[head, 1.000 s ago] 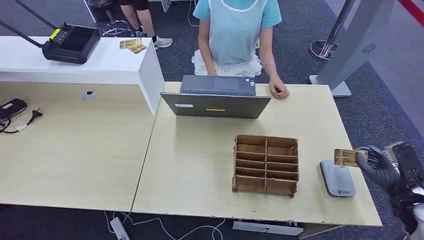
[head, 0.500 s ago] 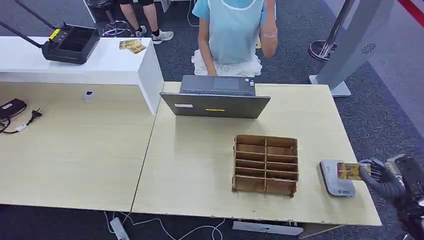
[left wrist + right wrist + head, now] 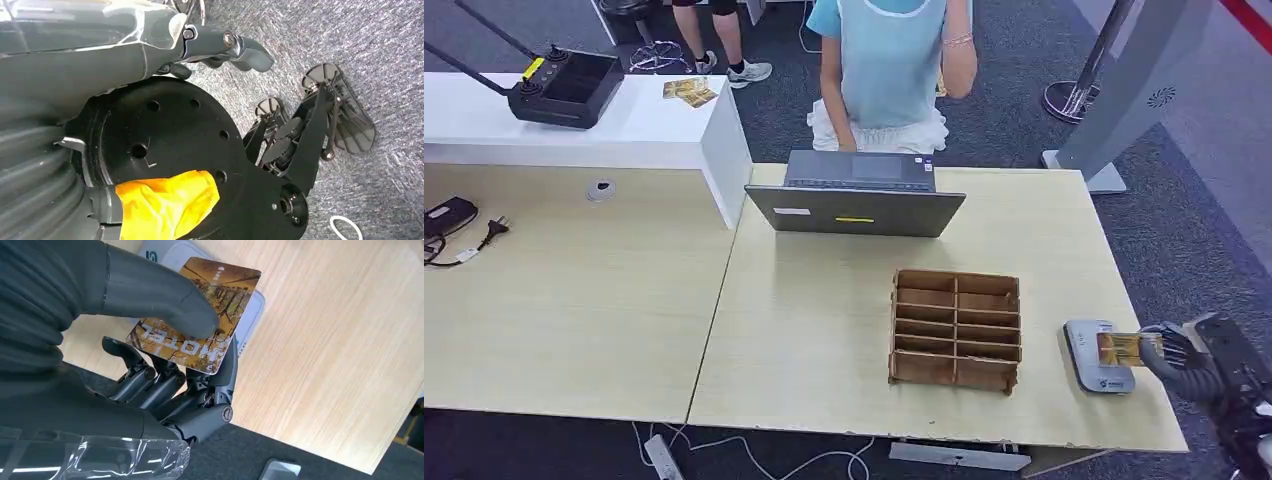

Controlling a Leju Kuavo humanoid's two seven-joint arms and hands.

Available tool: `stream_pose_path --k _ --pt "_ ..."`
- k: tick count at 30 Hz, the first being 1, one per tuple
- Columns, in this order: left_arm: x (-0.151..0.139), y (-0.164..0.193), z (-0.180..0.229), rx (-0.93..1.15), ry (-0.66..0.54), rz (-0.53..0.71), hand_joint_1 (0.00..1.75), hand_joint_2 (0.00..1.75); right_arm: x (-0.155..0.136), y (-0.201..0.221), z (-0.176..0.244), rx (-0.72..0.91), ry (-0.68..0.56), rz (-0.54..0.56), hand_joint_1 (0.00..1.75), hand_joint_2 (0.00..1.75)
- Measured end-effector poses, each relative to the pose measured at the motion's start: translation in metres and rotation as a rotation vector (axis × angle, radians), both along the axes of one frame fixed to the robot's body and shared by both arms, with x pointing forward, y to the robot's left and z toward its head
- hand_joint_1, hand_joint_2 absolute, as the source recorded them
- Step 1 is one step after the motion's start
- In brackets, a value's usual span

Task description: Pass the card to the sensor for recognition and then transmit it.

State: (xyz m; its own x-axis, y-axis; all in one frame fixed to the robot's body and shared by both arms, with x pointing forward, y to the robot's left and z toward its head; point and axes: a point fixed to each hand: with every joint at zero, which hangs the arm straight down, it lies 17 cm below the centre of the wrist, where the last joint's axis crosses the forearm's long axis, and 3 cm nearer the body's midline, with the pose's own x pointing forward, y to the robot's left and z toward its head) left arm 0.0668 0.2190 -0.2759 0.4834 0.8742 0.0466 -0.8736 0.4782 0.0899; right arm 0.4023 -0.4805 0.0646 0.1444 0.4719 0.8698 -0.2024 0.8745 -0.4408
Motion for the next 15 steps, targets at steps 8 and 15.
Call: stream_pose_path --k 8,15 --pt "0.0000 0.0000 0.0000 0.000 0.000 0.000 0.00 1.75 0.0001 0.0004 -0.0010 -0.007 0.002 0.000 1.75 1.75" --pt "0.0001 -0.0003 0.0000 -0.001 0.000 0.000 0.00 1.75 0.0025 -0.0086 -0.0042 -0.064 0.010 -0.038 1.75 1.75"
